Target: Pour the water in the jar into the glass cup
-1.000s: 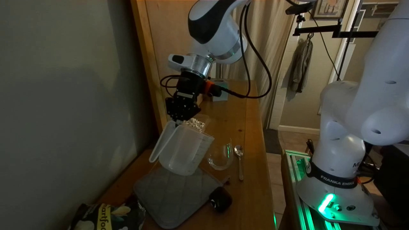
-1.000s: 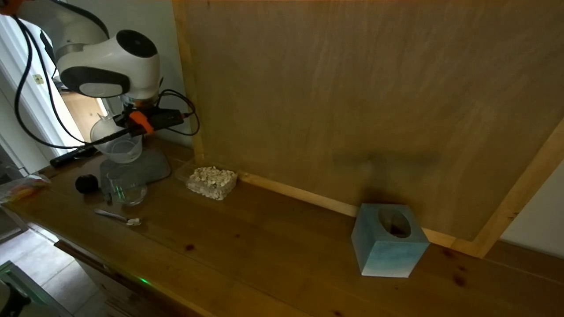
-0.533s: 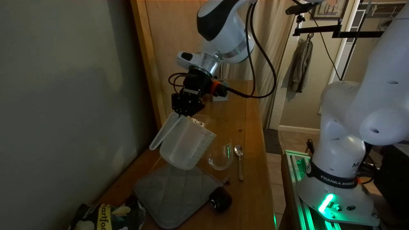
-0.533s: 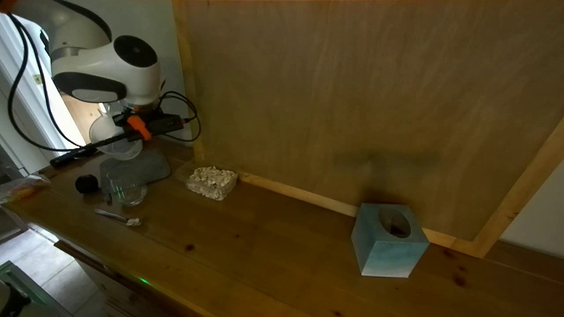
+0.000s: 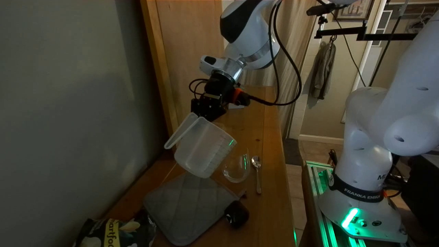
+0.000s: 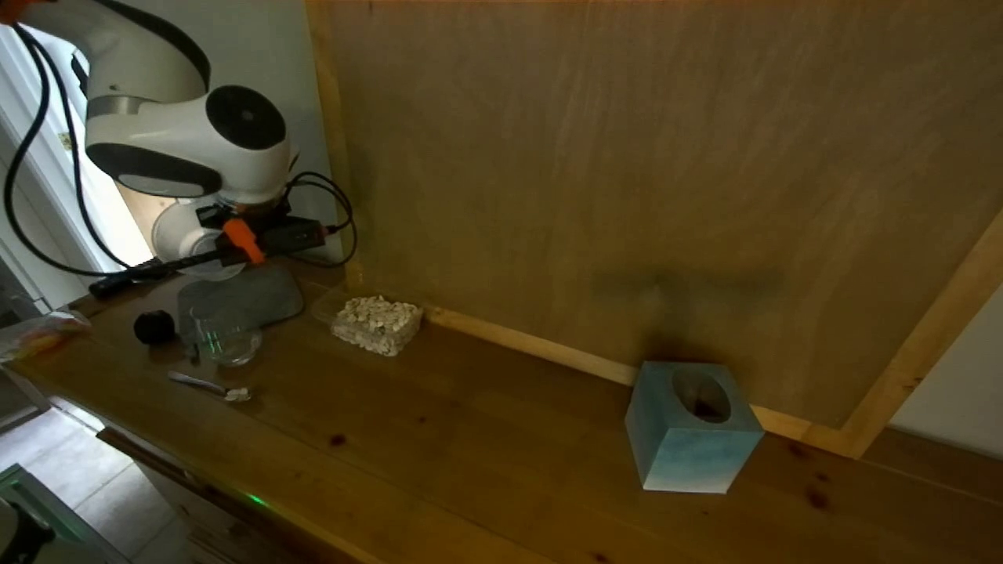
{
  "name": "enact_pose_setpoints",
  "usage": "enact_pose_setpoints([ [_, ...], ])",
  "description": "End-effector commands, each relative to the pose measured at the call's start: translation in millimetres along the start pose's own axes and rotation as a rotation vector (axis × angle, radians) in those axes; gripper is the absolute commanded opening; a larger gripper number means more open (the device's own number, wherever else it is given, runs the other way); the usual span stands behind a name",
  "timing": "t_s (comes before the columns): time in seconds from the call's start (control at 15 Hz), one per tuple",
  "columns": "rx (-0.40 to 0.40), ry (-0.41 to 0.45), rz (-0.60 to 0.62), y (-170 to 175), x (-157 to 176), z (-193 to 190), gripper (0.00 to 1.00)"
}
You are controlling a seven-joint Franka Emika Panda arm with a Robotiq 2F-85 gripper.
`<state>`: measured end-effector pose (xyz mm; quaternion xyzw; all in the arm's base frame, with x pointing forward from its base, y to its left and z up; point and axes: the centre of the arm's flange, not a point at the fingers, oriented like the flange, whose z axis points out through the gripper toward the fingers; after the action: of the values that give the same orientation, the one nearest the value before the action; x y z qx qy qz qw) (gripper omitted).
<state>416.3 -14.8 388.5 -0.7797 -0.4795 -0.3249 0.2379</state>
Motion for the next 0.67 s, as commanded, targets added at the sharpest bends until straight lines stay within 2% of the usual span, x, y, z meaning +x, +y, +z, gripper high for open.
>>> enact_pose_setpoints([
  [0.0, 0.012, 0.071, 0.004, -9, -12, -11, 0.01],
  [0.27, 0.038, 0.099, 0.005, -10, -26, -16, 0.01],
  [0.6, 0.052, 0.177, -0.022, -9, -35, -21, 0.01],
])
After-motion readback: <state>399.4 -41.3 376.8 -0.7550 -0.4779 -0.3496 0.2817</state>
